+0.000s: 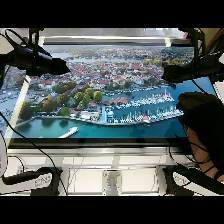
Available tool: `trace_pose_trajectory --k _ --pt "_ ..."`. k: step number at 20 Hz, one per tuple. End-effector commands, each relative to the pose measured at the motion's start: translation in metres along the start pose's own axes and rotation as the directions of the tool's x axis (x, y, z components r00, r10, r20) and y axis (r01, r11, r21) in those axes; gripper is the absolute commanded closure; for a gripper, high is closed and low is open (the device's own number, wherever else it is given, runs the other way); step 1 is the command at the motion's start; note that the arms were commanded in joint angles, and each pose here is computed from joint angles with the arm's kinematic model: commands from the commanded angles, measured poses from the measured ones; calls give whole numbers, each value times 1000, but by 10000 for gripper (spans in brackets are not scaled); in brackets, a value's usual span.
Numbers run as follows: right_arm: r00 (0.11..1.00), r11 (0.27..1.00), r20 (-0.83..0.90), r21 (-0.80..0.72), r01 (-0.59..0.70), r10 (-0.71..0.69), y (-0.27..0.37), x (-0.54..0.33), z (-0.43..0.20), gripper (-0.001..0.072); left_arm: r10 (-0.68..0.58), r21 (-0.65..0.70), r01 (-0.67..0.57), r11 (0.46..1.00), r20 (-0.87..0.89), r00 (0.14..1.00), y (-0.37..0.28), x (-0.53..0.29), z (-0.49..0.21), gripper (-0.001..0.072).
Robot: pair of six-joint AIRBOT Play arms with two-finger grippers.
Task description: Fold the clothes and pants, and hang the long-sleeved shirts on hangers.
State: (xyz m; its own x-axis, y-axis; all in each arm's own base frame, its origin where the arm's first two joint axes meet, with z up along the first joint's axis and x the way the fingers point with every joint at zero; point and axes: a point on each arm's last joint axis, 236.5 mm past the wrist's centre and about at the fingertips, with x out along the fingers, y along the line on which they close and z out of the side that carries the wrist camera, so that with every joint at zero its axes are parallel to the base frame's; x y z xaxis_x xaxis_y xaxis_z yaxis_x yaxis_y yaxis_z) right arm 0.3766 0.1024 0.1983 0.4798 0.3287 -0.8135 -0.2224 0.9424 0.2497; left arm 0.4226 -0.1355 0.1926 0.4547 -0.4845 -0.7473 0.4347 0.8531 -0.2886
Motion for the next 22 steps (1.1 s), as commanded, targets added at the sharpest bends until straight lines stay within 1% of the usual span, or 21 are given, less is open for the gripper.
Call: trace_pose_trajectory --k 1,2,3,4,5,6,7,8,9,10,11,12,13,15,16,17,18,19,20,21,22 --pt "1000 1000 -1 0 -1 1 0 0 0 681 2 5 -2 1000 6 1000 1 0 2 674" --pt "1000 1000 -1 0 -1 1 0 0 0 681 14 29 -15 999 47 999 5 3 12 671" --pt "1000 1000 -1 -1 0 0 0 0 0 681 34 24 -36 999 75 997 13 5 19 667" --pt "1000 1000 22 0 0 0 0 1 5 681 99 24 -102 994 107 989 32 9 28 612" --pt "996 1000 92 0 -2 2 1 0 22 681 203 15 -207 978 140 969 64 11 37 433" --pt "984 1000 179 0 -1 1 0 -4 42 681 315 -27 -316 949 181 932 100 8 47 267" --pt "967 1000 255 0 1 -1 0 -8 61 681 419 -102 -406 908 229 879 139 2 58 264" --pt "950 1000 311 0 1 -1 0 -13 74 681 498 -193 -460 867 286 819 178 -6 70 264" --pt "937 1000 350 0 -5 4 2 -17 83 681 539 -277 -466 840 322 779 212 -10 76 264" --pt "931 1000 364 2 -20 18 5 -18 86 681 566 -379 -444 812 326 757 248 -11 74 264" --pt "926 1000 378 3 -24 21 6 -19 90 682 574 -456 -412 789 308 758 278 -6 67 262" --pt "917 1000 399 3 -23 20 5 -21 95 681 568 -526 -367 767 292 770 308 4 59 231" --pt "909 1000 416 6 -24 19 5 -24 99 681 562 -579 -330 745 281 778 333 14 50 169" --pt "907 999 419 12 -32 24 7 -24 99 681 545 -661 -257 704 272 793 375 41 35 157" --pt "906 999 421 13 -41 32 8 -24 100 681 544 -680 -246 691 265 796 391 58 28 106" --pt "904 999 425 15 -52 41 11 -25 101 679 548 -679 -256 688 255 797 404 73 21 49" --pt "903 998 426 15 -60 48 12 -25 101 629 549 -663 -275 696 245 799 414 88 15 24" --pt "902 997 428 17 -71 57 14 -25 101 486 551 -660 -281 697 242 799 423 104 10 21" --pt "899 997 434 18 -75 60 15 -26 103 313 557 -665 -281 692 244 794 431 116 6 21" --pt "895 996 441 19 -83 66 16 -27 105 243 561 -673 -275 687 251 789 437 126 3 21" --pt "892 994 444 21 -104 83 20 -27 106 244 559 -690 -253 678 261 787 441 136 0 21"
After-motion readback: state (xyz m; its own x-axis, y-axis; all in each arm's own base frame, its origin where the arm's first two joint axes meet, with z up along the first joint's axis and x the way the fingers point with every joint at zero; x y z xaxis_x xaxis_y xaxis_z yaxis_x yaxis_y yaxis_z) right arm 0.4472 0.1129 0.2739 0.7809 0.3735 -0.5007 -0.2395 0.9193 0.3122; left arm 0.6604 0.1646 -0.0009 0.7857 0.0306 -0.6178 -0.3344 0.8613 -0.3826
